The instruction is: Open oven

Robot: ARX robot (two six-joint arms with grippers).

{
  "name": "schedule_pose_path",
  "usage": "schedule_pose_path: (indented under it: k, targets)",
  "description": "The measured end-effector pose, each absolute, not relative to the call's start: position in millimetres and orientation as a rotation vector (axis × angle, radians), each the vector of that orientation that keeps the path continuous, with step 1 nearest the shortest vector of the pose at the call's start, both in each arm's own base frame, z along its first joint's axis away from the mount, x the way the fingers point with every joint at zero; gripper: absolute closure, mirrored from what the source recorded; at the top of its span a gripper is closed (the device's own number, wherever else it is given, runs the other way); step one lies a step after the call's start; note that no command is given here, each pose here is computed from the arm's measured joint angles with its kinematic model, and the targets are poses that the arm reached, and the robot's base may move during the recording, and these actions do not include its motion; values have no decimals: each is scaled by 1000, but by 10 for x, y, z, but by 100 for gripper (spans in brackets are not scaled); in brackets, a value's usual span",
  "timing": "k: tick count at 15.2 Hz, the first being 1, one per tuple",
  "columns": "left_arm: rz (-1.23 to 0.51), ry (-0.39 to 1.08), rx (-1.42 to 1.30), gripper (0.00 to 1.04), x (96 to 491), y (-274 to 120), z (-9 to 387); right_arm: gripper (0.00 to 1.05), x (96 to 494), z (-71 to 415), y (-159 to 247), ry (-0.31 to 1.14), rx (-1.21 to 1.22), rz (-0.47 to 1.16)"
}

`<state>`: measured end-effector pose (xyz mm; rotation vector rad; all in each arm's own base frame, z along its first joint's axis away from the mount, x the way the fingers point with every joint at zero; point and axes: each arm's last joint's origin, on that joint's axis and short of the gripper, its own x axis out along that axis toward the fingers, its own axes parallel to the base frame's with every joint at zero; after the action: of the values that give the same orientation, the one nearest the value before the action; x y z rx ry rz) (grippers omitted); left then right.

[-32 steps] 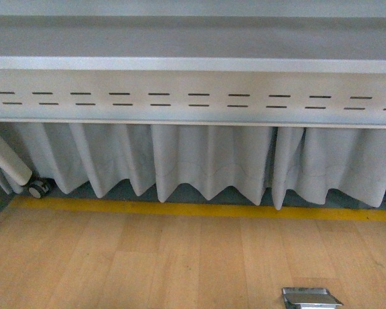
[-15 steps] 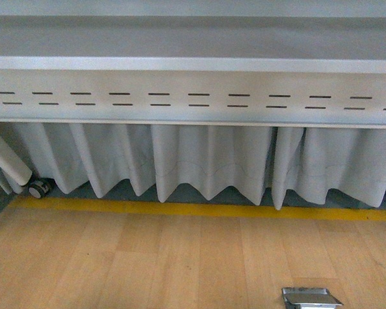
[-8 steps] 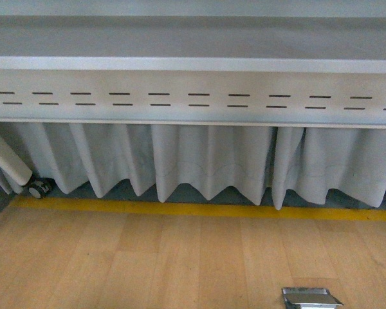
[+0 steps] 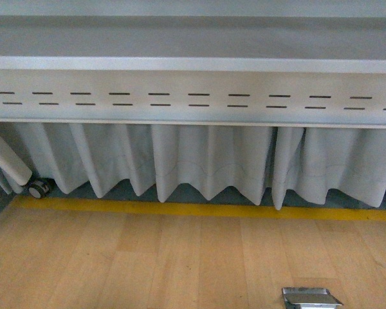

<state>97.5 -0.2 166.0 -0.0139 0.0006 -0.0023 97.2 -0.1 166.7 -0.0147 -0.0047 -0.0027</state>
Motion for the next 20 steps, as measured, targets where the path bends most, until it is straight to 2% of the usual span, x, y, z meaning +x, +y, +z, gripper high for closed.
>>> schedule_pose_path:
  k: [20]
  targets:
    - [-2, 1, -10, 7, 975, -2, 1660, 6, 972, 1666, 0, -4, -15, 0]
